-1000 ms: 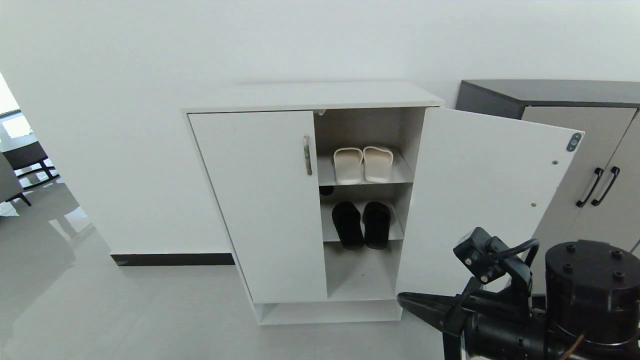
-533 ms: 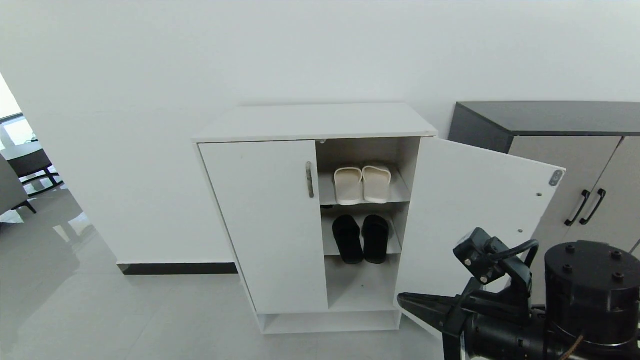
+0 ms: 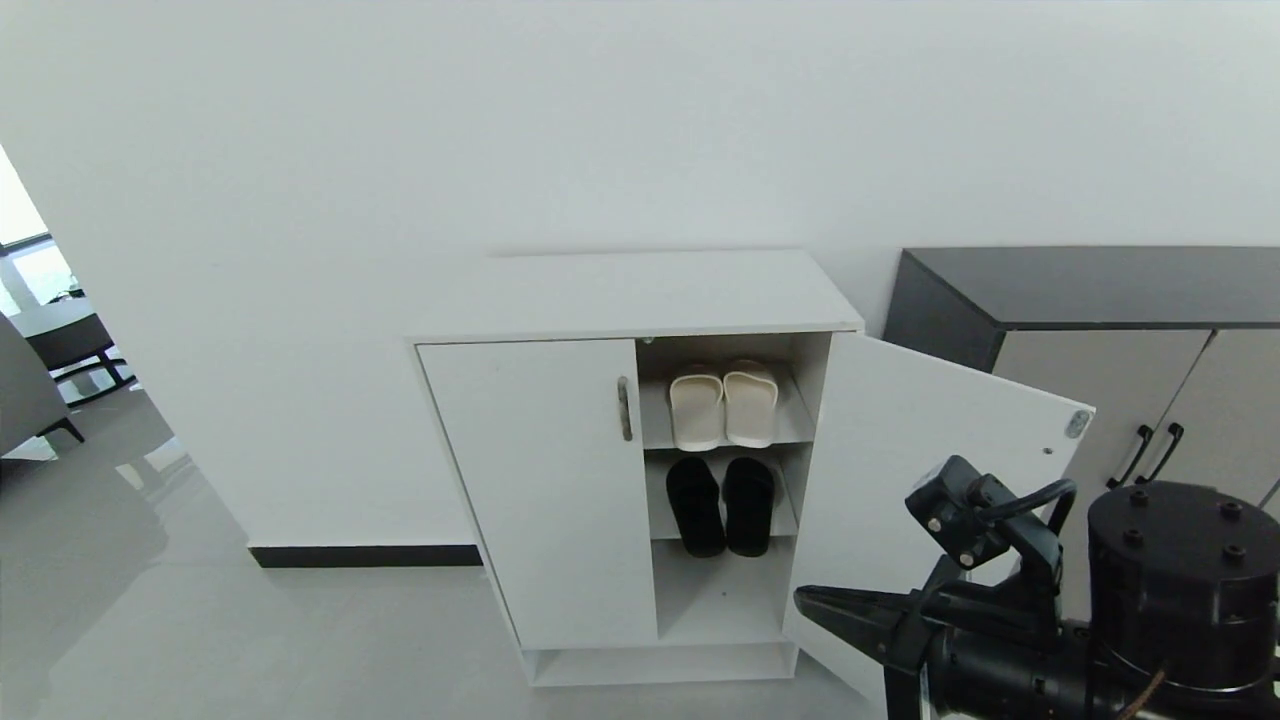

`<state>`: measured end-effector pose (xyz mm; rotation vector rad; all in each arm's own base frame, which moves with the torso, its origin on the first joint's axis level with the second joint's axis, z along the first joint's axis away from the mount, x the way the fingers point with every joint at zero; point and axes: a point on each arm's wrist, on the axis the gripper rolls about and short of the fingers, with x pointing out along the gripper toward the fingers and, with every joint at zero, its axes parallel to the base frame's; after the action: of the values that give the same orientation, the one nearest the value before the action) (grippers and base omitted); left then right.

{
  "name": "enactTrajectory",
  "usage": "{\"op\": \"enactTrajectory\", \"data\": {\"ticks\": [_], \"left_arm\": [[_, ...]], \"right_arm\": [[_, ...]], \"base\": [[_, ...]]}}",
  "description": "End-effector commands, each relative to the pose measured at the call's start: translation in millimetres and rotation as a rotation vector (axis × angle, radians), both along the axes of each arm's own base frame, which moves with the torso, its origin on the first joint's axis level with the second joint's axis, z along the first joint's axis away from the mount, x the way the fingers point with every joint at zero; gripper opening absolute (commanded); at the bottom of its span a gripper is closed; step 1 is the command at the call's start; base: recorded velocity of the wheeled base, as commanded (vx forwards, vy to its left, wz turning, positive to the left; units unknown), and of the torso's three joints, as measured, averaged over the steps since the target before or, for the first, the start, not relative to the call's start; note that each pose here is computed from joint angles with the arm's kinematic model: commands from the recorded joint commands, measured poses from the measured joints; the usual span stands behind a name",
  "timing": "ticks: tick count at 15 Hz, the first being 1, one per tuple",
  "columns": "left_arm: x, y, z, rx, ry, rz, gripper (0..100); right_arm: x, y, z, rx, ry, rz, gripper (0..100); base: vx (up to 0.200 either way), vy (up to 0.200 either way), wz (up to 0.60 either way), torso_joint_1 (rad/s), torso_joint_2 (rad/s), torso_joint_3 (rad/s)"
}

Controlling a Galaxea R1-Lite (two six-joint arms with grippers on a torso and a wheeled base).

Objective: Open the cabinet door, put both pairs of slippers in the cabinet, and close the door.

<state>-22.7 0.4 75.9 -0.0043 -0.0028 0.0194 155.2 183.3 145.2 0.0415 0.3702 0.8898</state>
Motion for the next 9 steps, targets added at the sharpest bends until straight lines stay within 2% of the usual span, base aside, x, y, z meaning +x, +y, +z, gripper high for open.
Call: {"op": "enactTrajectory", "data": {"ticks": [1,9], "left_arm": [[0.1,0.0,0.0,0.0,0.001,0.001,0],[0.1,0.0,0.1,0.001,0.0,0.001,0]], "right_arm": [[0.3,0.3,-1.5,-0.005,0.004,-0.001,0],[-1.0,0.0,-3.1,-0.013,0.006,0.004,0]], "base": [[0.0,0.0,0.0,0.232,-0.52,-0.29],[0.0,0.0,0.0,0.265,-0.57,-0.302]]}}
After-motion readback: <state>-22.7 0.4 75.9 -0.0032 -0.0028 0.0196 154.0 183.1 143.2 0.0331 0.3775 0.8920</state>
